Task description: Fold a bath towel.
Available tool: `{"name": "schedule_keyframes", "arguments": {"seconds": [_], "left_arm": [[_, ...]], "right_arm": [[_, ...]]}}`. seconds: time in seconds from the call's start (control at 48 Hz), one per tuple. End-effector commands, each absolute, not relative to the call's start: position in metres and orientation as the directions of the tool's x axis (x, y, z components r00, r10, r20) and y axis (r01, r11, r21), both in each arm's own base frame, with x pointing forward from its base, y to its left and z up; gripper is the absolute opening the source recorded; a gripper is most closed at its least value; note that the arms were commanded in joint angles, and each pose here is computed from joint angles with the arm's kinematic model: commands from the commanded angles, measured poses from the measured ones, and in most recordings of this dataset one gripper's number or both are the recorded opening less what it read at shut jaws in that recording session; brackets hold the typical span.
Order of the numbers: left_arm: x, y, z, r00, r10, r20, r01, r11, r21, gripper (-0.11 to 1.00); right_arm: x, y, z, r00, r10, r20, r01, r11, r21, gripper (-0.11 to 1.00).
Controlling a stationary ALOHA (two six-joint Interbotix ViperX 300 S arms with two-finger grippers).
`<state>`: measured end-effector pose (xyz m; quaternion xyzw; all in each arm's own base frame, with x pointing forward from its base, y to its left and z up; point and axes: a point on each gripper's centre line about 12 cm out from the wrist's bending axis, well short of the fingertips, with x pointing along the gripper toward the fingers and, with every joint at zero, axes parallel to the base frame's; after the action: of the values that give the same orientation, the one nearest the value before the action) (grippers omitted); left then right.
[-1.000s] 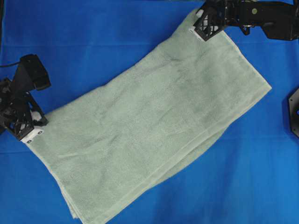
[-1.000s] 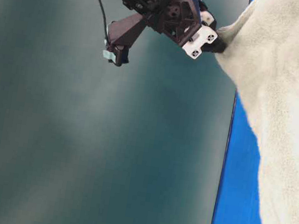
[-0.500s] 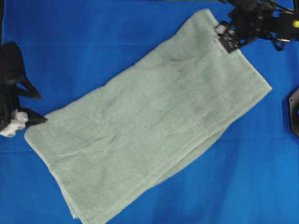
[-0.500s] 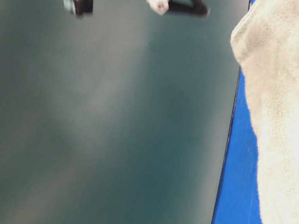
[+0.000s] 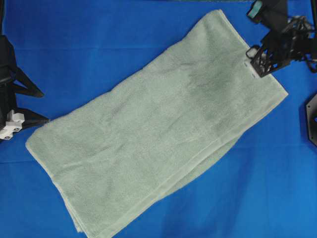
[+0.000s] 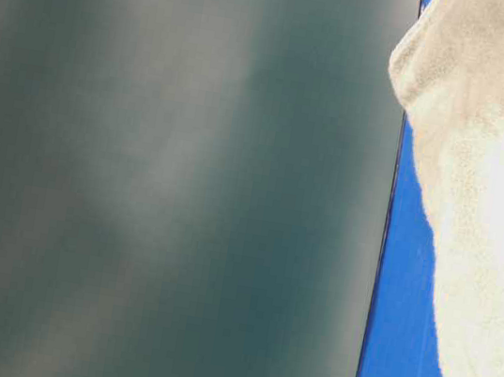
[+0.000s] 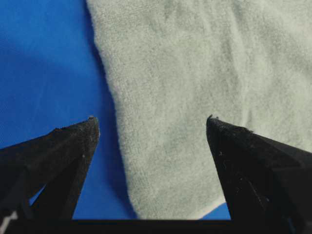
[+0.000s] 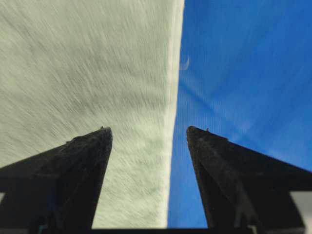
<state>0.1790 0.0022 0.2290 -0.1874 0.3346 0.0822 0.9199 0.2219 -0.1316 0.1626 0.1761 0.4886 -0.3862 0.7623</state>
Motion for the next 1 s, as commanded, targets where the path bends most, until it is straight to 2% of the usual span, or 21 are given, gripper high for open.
{"name": "schedule_keyframes", "arguments": {"seconds": [0.0,0.167,0.437,0.5,0.687,0.833,0.979], "left_arm": [[0.183,0.003,0.237,0.776,0.028,-0.63,-0.271,0.917,-0.294,0.85],[0.183,0.003,0.236,0.775,0.028,-0.631,-0.271,0.917,-0.293,0.85],[0.183,0.003,0.237,0.776,0.028,-0.63,-0.272,0.916,-0.295,0.85],[0.183,0.003,0.237,0.776,0.028,-0.63,-0.272,0.916,-0.295,0.85],[0.183,0.003,0.237,0.776,0.027,-0.63,-0.272,0.916,-0.296,0.85],[0.183,0.003,0.237,0.778,0.026,-0.628,-0.272,0.914,-0.299,0.85],[0.183,0.003,0.238,0.78,0.026,-0.625,-0.271,0.914,-0.3,0.85]], "right_arm": [[0.222,-0.132,0.15,0.201,-0.399,-0.895,0.76,0.64,-0.115,0.64],[0.211,-0.137,0.116,0.142,-0.355,-0.924,0.774,0.622,-0.12,0.64],[0.209,-0.132,0.084,0.162,-0.291,-0.943,0.777,0.627,-0.06,0.62],[0.207,-0.13,0.081,0.159,-0.282,-0.946,0.78,0.624,-0.055,0.57],[0.203,-0.125,0.079,0.16,-0.255,-0.954,0.808,0.588,-0.022,0.15],[0.201,-0.121,0.085,0.172,-0.249,-0.953,0.825,0.565,0.002,0.14],[0.203,-0.122,0.112,0.222,-0.287,-0.932,0.834,0.551,0.029,0.14]]}}
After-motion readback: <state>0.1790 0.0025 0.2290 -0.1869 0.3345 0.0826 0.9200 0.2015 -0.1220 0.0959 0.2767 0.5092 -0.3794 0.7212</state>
